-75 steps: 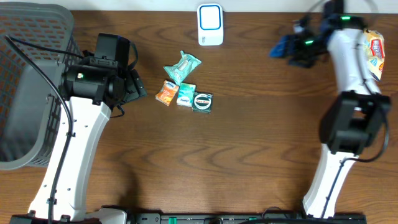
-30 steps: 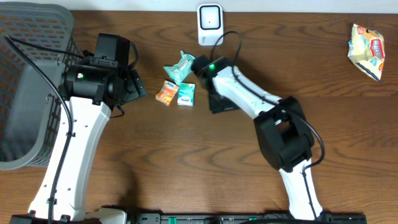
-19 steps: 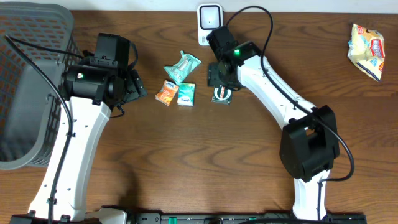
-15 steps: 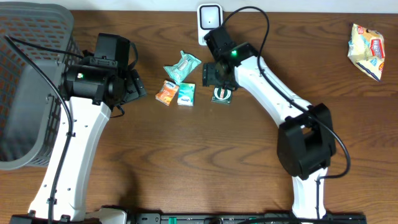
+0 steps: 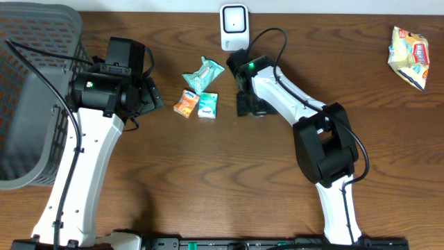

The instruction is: Scan the item barcode

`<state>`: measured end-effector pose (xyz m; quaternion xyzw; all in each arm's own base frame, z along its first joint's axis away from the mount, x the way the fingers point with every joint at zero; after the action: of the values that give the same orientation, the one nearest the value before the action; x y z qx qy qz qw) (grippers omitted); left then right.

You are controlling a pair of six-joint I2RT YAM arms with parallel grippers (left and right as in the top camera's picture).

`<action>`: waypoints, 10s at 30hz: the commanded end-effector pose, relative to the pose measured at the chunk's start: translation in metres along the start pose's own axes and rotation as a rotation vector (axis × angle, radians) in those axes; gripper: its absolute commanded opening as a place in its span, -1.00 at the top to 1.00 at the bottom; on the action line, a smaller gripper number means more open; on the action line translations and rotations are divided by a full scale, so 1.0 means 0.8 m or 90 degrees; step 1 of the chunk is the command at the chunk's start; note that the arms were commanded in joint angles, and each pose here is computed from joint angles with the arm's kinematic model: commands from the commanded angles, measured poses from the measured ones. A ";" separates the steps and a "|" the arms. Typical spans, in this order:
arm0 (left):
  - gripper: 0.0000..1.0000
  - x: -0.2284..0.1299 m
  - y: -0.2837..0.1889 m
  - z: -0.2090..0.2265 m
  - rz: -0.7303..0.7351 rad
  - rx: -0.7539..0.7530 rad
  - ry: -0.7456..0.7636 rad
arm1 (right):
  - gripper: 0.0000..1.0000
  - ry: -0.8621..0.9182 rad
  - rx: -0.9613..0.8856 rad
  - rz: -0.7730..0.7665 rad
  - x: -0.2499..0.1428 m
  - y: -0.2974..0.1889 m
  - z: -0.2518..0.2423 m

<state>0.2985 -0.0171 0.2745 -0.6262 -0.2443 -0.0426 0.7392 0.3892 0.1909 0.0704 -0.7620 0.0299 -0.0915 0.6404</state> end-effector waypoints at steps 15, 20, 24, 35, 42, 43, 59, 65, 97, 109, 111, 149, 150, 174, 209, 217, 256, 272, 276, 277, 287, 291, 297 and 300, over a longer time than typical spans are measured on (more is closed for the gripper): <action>-0.96 0.000 0.002 0.003 0.002 0.011 -0.006 | -0.08 0.042 -0.017 -0.099 0.041 -0.073 -0.072; -0.95 0.000 0.002 0.003 0.002 0.011 -0.006 | -0.04 0.073 0.000 -0.078 0.051 -0.067 -0.092; -0.95 0.000 0.002 0.003 0.002 0.011 -0.006 | -0.07 0.010 0.116 -0.032 0.044 -0.068 -0.065; -0.96 0.000 0.002 0.003 0.002 0.011 -0.006 | -0.99 0.001 0.208 0.010 -0.001 -0.048 0.006; -0.95 0.000 0.002 0.003 0.002 0.011 -0.006 | -0.36 0.003 0.233 -0.017 -0.006 -0.075 0.021; -0.96 0.000 0.002 0.003 0.002 0.011 -0.006 | -0.38 0.005 0.239 -0.028 -0.003 -0.083 0.019; -0.95 0.000 0.002 0.003 0.002 0.011 -0.006 | 0.04 0.138 0.372 -0.233 0.086 -0.099 0.063; -0.96 0.000 0.002 0.003 0.002 0.011 -0.006 | 0.98 0.118 0.334 -0.247 0.090 -0.073 0.066; -0.95 0.000 0.002 0.003 0.002 0.011 -0.006 | 0.97 -0.211 0.179 0.117 -0.078 -0.081 0.002; -0.95 0.000 0.002 0.003 0.002 0.011 -0.006 | 0.97 -0.192 0.113 0.131 -0.118 -0.002 -0.007; -0.96 0.000 0.002 0.003 0.002 0.011 -0.006 | 0.98 -0.147 0.055 0.092 -0.106 0.002 -0.018; -0.96 0.000 0.002 0.003 0.002 0.011 -0.006 | 0.97 -0.043 0.064 -0.008 -0.050 0.020 -0.037; -0.95 0.000 0.002 0.003 0.002 0.011 -0.006 | 0.98 -0.036 0.059 -0.016 -0.045 0.021 -0.041; -0.95 0.000 0.002 0.003 0.002 0.011 -0.006 | -0.75 -0.049 0.168 -0.037 0.022 -0.085 -0.042; -0.96 0.000 0.002 0.003 0.002 0.011 -0.006 | -0.32 -0.068 0.123 -0.101 0.000 0.014 -0.033; -0.95 0.000 0.002 0.003 0.002 0.011 -0.006 | -0.54 -0.106 0.126 -0.153 0.015 0.011 -0.028; -0.95 0.000 0.002 0.003 0.002 0.011 -0.006 | -0.04 -0.024 0.357 -0.207 -0.003 -0.151 -0.039; -0.96 0.000 0.002 0.003 0.002 0.011 -0.006 | -0.12 0.067 0.795 0.275 -0.076 -0.233 0.011; -0.95 0.000 0.002 0.003 0.002 0.011 -0.006 | -0.10 0.106 0.841 0.441 -0.088 -0.256 0.006; -0.95 0.000 0.002 0.003 0.002 0.011 -0.006 | -0.10 0.111 0.847 0.463 -0.089 -0.259 0.006; -0.95 0.000 0.002 0.003 0.002 0.011 -0.006 | -0.01 0.175 0.876 0.544 -0.066 -0.280 -0.005; -0.95 0.000 0.002 0.003 0.002 0.011 -0.006 | -0.04 0.239 0.877 0.503 -0.041 -0.276 -0.013; -0.95 0.000 0.002 0.003 0.002 0.011 -0.006 | -0.04 0.347 0.846 0.413 -0.013 -0.257 -0.021; -0.95 0.000 0.002 0.003 0.002 0.011 -0.006 | -0.04 0.373 0.839 0.401 -0.007 -0.253 -0.024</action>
<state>0.2985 -0.0171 0.2745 -0.6261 -0.2442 -0.0427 0.7393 0.3566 0.2145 0.2772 -0.1202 0.3362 -0.0660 0.9317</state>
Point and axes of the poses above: each gripper's point midway between its finger pads, its own y axis out along the fingers, its own z axis along the line the jaws close on, x = y × z, the point moved 6 cm from there along -y, back along the fingers, and after that the axes turned 8 degrees about y, right-handed, at the moved point
